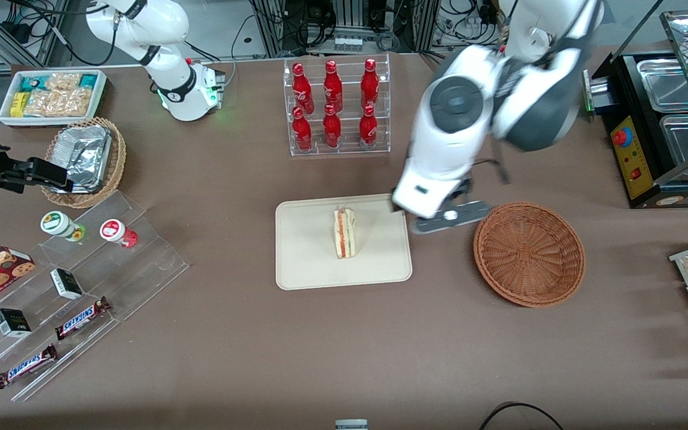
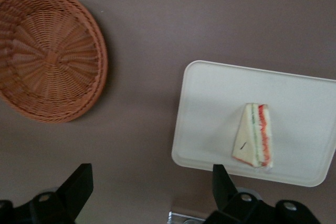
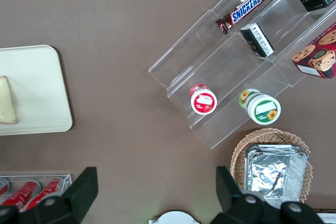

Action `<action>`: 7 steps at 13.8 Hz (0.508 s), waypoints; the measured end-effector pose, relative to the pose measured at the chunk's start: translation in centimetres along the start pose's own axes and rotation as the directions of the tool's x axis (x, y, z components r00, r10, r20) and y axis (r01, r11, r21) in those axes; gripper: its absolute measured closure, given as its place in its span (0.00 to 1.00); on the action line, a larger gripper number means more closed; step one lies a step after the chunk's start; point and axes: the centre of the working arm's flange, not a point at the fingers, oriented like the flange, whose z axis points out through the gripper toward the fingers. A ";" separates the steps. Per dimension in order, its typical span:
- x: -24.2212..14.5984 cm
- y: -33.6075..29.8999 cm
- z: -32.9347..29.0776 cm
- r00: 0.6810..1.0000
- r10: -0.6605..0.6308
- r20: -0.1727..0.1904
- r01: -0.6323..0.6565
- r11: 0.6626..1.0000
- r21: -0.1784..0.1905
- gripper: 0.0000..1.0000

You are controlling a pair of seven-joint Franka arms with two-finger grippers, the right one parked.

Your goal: Place sandwich from basket to tray

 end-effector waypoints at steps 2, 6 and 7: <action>1.0 -6.1 -2.4 0.999 0.030 0.027 -0.030 1.000 0.003 0.00; 0.9 -19.7 -5.6 0.987 0.149 0.055 -0.148 0.989 -0.029 0.00; 0.7 -23.0 -6.2 0.984 0.169 0.053 -0.167 0.985 -0.042 0.00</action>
